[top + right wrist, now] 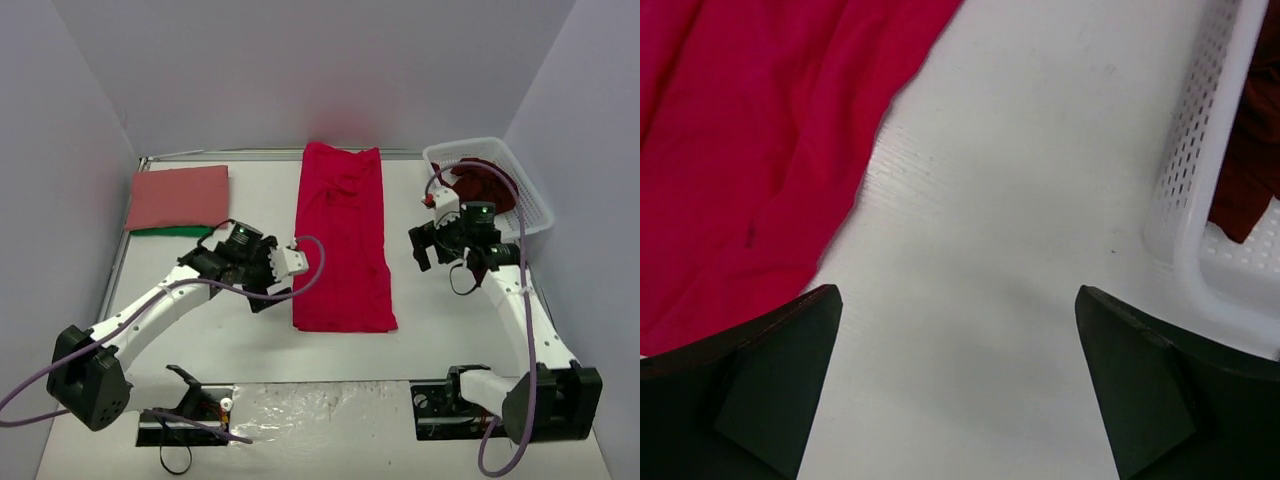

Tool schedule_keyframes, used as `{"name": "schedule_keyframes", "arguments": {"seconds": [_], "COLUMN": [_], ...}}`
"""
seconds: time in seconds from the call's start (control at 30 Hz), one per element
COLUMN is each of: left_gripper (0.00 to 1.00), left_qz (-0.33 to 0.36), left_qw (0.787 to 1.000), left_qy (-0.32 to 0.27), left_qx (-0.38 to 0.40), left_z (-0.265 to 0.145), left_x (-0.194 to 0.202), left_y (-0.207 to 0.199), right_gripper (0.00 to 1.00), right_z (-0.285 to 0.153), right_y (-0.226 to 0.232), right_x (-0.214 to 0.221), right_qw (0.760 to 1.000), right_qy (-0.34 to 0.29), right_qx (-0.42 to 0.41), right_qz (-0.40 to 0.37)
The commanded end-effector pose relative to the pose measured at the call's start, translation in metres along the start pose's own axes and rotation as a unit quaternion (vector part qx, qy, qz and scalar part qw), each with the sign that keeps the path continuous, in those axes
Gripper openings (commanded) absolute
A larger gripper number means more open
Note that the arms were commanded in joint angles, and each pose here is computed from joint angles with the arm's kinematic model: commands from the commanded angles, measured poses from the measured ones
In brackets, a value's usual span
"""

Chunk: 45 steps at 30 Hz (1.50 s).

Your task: Fold and stack the t-shirts

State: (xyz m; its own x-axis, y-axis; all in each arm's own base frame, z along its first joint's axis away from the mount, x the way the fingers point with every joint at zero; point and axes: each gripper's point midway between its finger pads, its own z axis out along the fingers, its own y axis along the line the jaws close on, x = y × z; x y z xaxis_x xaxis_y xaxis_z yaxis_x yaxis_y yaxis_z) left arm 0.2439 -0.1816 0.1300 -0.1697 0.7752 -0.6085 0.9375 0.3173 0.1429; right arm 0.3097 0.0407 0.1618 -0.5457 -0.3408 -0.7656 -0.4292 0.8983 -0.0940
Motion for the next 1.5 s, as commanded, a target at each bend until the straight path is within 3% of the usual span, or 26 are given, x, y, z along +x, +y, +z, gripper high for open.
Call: {"name": "schedule_keyframes", "arguments": {"seconds": [0.0, 0.13, 0.37, 0.7, 0.9, 1.13, 1.17, 1.27, 1.3, 1.37, 1.4, 1.47], "left_gripper": [0.94, 0.94, 0.94, 0.94, 0.94, 0.97, 0.84, 0.59, 0.37, 0.1, 0.03, 0.02], "left_qz": [0.079, 0.132, 0.219, 0.211, 0.211, 0.212, 0.211, 0.21, 0.211, 0.209, 0.207, 0.206], "left_qw": [0.992, 0.987, 0.97, 0.976, 0.977, 0.975, 0.975, 0.973, 0.972, 0.973, 0.973, 0.974], "left_qy": [0.057, 0.044, 0.045, 0.027, 0.034, 0.057, 0.066, 0.094, 0.097, 0.095, 0.092, 0.084], "left_qx": [-0.079, -0.074, -0.094, -0.056, 0.004, 0.018, 0.02, 0.033, 0.035, 0.037, 0.035, 0.037], "left_z": [0.014, 0.042, 0.076, 0.084, 0.09, 0.099, 0.102, 0.109, 0.11, 0.11, 0.108, 0.102], "left_x": [0.004, -0.011, -0.014, -0.022, -0.016, 0.001, 0.006, 0.014, 0.014, 0.013, 0.011, 0.007], "left_y": [0.018, -0.002, -0.033, -0.059, -0.079, -0.085, -0.085, -0.086, -0.086, -0.087, -0.086, -0.087], "right_gripper": [1.0, 1.0, 1.0, 1.0, 1.0, 1.0, 1.0, 1.0, 1.0, 1.0, 1.0, 1.0], "right_z": [0.009, 0.028, 0.053, 0.062, 0.061, 0.061, 0.061, 0.06, 0.061, 0.061, 0.061, 0.06], "right_y": [-0.011, -0.019, -0.025, -0.035, -0.037, -0.038, -0.038, -0.038, -0.038, -0.037, -0.038, -0.038], "right_x": [-0.004, -0.008, 0.023, 0.046, 0.051, 0.054, 0.054, 0.056, 0.056, 0.057, 0.056, 0.055], "right_qw": [0.996, 0.997, 0.995, 0.99, 0.989, 0.988, 0.988, 0.988, 0.988, 0.988, 0.988, 0.988], "right_qy": [0.066, 0.066, 0.095, 0.136, 0.142, 0.147, 0.146, 0.148, 0.149, 0.149, 0.148, 0.147], "right_qx": [0.024, 0.023, 0.001, 0.027, 0.035, 0.039, 0.039, 0.04, 0.039, 0.038, 0.04, 0.04], "right_qz": [-0.059, -0.025, 0.032, 0.032, 0.029, 0.029, 0.029, 0.029, 0.029, 0.029, 0.029, 0.03]}}
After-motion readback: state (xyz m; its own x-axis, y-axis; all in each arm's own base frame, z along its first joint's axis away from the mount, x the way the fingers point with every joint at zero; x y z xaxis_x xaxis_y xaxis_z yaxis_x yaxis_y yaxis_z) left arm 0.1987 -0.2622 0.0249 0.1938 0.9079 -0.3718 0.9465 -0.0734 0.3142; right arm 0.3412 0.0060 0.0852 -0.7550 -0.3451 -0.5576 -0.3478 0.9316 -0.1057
